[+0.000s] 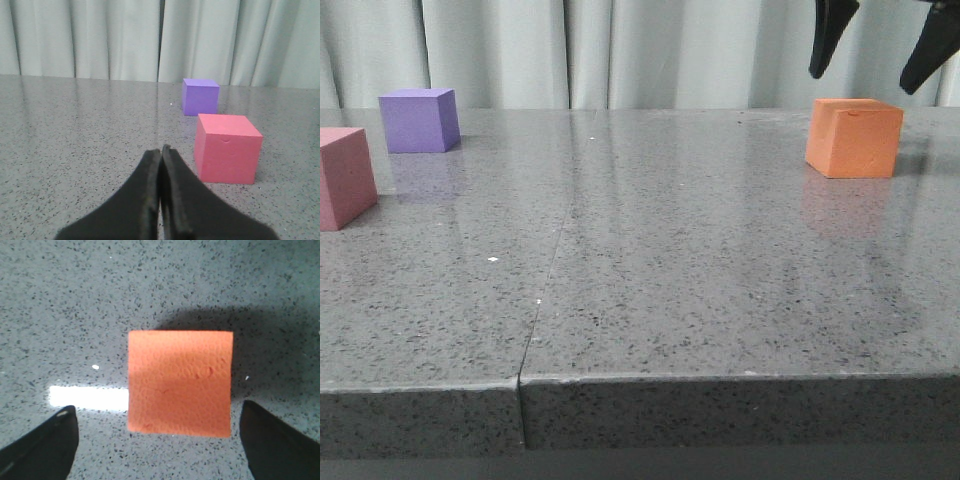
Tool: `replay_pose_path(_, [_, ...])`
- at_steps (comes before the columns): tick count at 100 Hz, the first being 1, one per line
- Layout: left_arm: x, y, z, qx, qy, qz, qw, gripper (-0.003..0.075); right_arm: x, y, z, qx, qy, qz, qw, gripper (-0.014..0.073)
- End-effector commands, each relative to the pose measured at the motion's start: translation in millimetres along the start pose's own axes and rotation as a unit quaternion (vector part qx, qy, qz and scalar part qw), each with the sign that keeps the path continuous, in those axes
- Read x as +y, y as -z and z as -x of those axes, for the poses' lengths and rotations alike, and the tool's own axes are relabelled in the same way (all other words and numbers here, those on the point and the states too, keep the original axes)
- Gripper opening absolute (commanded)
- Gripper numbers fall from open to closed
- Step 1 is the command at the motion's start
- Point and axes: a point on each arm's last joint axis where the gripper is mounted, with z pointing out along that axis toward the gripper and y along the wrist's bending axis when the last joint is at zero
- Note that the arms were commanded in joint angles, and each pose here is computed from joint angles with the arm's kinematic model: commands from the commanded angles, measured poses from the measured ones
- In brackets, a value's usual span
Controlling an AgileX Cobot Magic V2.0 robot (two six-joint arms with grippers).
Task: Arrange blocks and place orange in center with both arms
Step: 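Lower the right gripper around the orange cube and close it, then lift the orange cube and carry it toward the table center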
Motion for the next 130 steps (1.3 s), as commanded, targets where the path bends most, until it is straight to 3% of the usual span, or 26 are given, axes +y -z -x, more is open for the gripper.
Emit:
replay_pose_path(1, [1.0, 1.1, -4.8, -0.035, 0.008, 0.002, 0.999, -0.002, 3.1, 24.2, 6.0, -0.048, 0.008, 0.004, 0.999, 0.0644])
replay_pose_path(40, [1.0, 1.1, -4.8, -0.035, 0.008, 0.002, 0.999, -0.002, -1.8, -11.1, 8.9, -0.012, 0.003, -0.002, 1.0, 0.0644])
replay_pose_path(68, [1.0, 1.1, -4.8, -0.035, 0.008, 0.002, 0.999, -0.002, -2.0, -13.5, 9.7, -0.014, 0.003, -0.002, 1.0, 0.0643])
replay_pose_path(99, [1.0, 1.1, -4.8, -0.035, 0.008, 0.002, 0.999, -0.002, -2.0, -13.5, 10.0, -0.015, 0.003, -0.001, 1.0, 0.037])
replay_pose_path(130, [1.0, 1.1, -4.8, -0.035, 0.008, 0.002, 0.999, -0.002, -1.9, -13.4, 10.4, -0.018, 0.003, -0.001, 1.0, 0.036])
